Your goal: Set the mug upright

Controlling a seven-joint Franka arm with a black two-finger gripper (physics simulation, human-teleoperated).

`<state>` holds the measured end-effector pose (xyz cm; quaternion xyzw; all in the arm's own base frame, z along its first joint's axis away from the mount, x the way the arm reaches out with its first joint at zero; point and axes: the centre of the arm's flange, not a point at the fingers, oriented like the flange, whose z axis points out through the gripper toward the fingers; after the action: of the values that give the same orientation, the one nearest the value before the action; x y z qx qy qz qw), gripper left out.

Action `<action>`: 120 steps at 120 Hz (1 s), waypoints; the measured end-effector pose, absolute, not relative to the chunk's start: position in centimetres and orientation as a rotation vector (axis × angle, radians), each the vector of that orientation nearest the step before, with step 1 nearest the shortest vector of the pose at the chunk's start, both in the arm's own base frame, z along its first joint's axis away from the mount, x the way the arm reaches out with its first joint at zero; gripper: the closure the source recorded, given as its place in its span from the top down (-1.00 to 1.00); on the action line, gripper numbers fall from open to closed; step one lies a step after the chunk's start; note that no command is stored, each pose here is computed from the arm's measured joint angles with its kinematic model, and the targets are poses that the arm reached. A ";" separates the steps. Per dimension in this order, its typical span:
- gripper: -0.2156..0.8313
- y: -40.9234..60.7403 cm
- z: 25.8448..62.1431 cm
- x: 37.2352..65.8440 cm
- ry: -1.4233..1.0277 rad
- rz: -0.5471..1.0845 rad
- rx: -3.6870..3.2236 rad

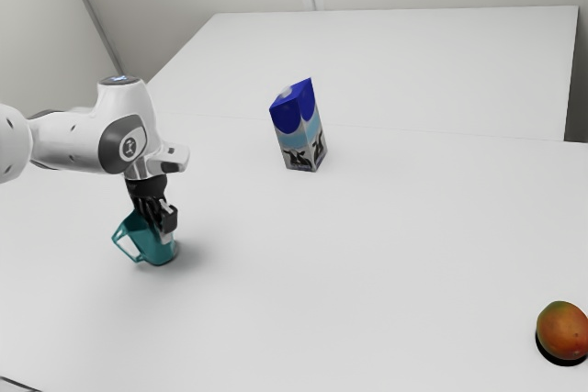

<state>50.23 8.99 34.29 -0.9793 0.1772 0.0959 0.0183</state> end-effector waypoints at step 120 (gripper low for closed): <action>0.58 9.6 57.0 56.5 0.472 -0.094 -2.987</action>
<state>56.50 9.59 57.02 -0.9856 0.1557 -0.0309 0.0579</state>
